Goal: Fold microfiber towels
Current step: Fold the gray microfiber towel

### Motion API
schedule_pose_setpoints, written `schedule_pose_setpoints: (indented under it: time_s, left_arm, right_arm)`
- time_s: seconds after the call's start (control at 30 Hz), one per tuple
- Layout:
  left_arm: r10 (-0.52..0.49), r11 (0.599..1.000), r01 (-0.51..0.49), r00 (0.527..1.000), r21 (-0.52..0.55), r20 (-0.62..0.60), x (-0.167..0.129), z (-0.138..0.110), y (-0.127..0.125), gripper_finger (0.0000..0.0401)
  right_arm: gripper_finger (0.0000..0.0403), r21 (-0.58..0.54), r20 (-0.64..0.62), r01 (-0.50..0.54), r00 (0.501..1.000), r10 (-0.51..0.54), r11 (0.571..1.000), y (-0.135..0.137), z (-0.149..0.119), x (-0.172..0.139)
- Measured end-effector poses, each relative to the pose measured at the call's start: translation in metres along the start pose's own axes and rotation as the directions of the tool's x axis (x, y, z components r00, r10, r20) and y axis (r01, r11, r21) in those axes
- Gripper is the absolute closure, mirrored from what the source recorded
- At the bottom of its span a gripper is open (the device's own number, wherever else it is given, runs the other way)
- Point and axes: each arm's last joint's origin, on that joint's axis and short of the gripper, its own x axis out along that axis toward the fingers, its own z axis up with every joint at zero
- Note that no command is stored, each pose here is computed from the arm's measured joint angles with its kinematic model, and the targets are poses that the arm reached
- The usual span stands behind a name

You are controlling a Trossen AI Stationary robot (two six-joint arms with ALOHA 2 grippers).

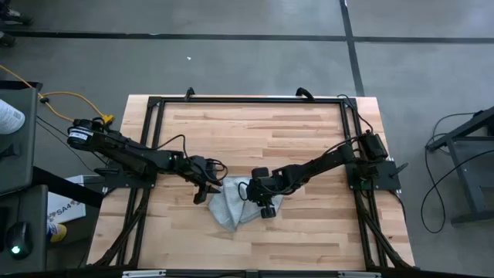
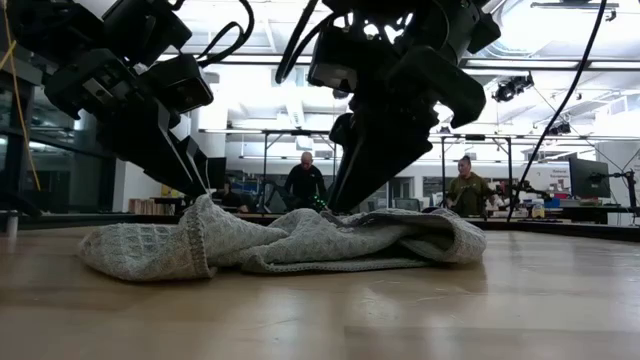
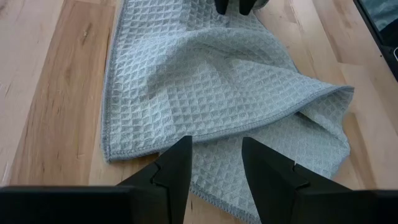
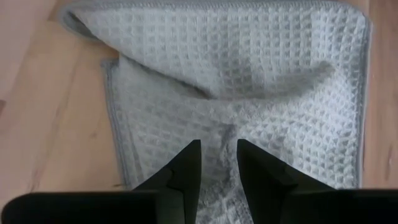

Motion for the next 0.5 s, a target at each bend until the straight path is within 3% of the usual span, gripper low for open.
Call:
schedule_pose_setpoints:
  time_s: [0.1,0.27,0.5]
  left_arm:
    - [0.0,1.0,0.0,1.0,0.0,0.0,0.0,0.0,0.0,0.0259]
    - [0.002,1.0,-0.002,1.0,-0.001,-0.003,0.0,0.0,0.0,0.0259]
    - [0.003,1.0,-0.003,1.0,-0.002,-0.011,0.0,-0.001,0.0,0.0259]
  right_arm:
    - [0.0306,0.013,-0.043,0.009,0.999,-0.009,1.0,-0.002,-0.004,0.0]
    - [0.0306,0.001,-0.122,0.12,0.985,-0.119,0.993,-0.005,-0.012,-0.001]
    - [0.0306,0.006,-0.116,0.1,0.988,-0.099,0.995,-0.005,-0.011,-0.004]
